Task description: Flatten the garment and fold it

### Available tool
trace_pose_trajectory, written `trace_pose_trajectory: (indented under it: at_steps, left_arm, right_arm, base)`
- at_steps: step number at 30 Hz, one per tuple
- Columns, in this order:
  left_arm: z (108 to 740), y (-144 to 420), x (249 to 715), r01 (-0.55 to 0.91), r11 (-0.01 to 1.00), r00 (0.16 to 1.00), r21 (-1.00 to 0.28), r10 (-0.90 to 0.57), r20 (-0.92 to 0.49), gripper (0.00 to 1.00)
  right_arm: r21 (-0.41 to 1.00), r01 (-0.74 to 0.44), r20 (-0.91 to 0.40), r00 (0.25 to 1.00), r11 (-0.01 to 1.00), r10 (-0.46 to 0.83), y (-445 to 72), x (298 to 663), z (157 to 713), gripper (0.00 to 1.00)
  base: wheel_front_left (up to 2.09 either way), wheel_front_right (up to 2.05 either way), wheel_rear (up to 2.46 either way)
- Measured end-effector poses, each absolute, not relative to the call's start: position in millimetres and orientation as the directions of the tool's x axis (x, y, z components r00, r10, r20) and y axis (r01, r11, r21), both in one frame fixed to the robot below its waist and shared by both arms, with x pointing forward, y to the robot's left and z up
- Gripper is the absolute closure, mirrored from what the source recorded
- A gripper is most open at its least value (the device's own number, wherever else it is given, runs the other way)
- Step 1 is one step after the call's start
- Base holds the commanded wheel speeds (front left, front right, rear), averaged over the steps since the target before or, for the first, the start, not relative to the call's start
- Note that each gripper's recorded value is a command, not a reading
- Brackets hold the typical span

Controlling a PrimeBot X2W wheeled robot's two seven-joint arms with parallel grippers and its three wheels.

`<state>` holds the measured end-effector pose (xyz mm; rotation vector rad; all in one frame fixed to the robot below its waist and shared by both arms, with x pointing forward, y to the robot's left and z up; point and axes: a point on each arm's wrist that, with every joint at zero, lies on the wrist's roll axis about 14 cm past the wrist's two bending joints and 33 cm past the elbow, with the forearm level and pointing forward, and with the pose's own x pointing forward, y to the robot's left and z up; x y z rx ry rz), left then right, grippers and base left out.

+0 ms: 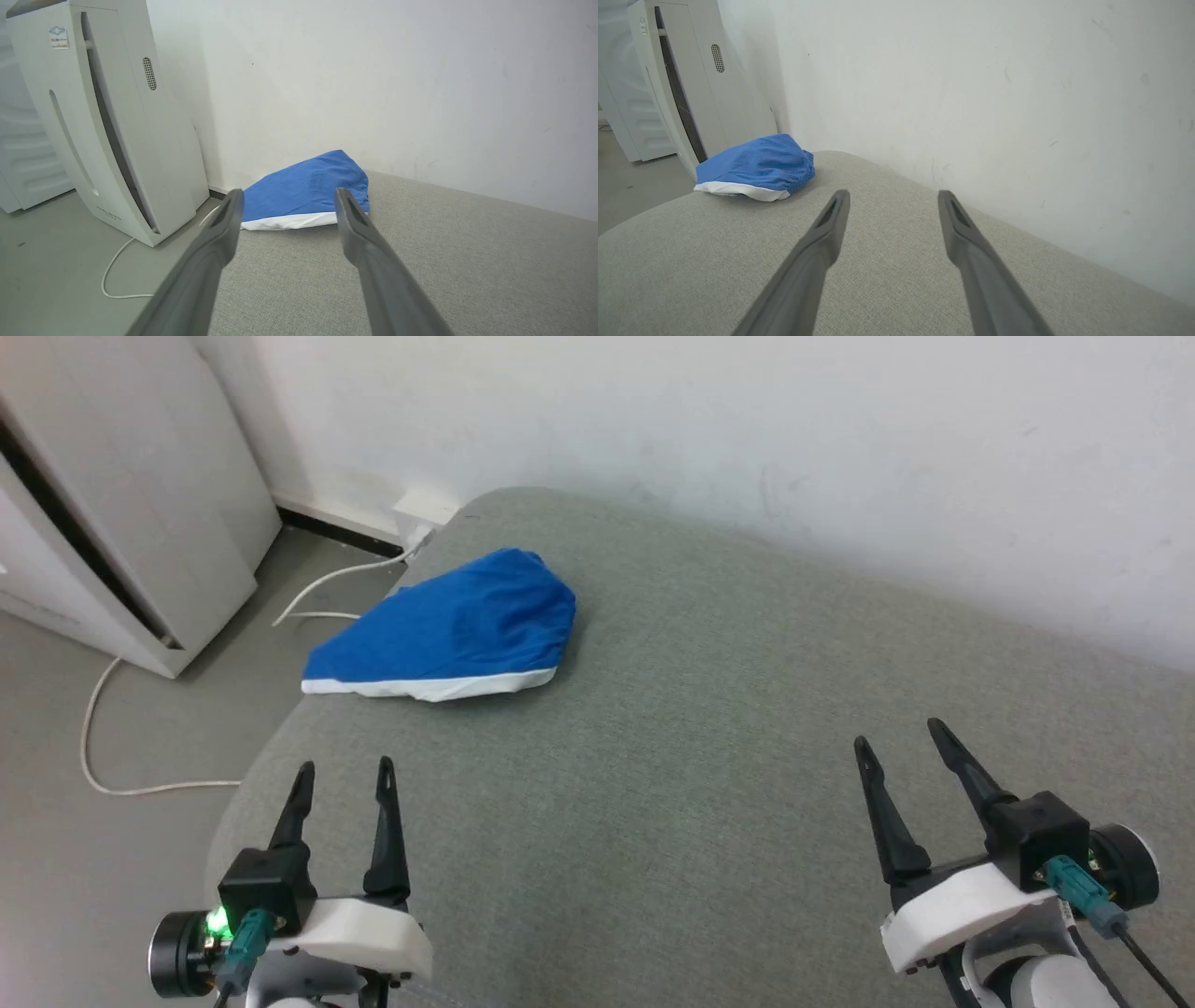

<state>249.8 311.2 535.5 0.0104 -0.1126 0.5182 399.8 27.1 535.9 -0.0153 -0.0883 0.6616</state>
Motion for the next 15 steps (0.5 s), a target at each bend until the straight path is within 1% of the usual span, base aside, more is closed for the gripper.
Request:
trace_pose_trajectory:
  at_steps: [11,15]
  left_arm:
    - [537,327,230,-0.56,0.827,0.818,-0.051,0.562,0.124,0.0]
    - [534,334,230,-0.569,0.82,0.813,-0.064,0.572,0.106,0.0]
  right_arm:
    - [-0.042,-0.661,0.092,0.744,0.749,0.662,50,397,538,0.0]
    - [-0.037,-0.674,0.098,0.732,0.738,0.674,57,400,538,0.0]
  base:
    - [0.0,0.0,0.0]
    - [0.0,0.0,0.0]
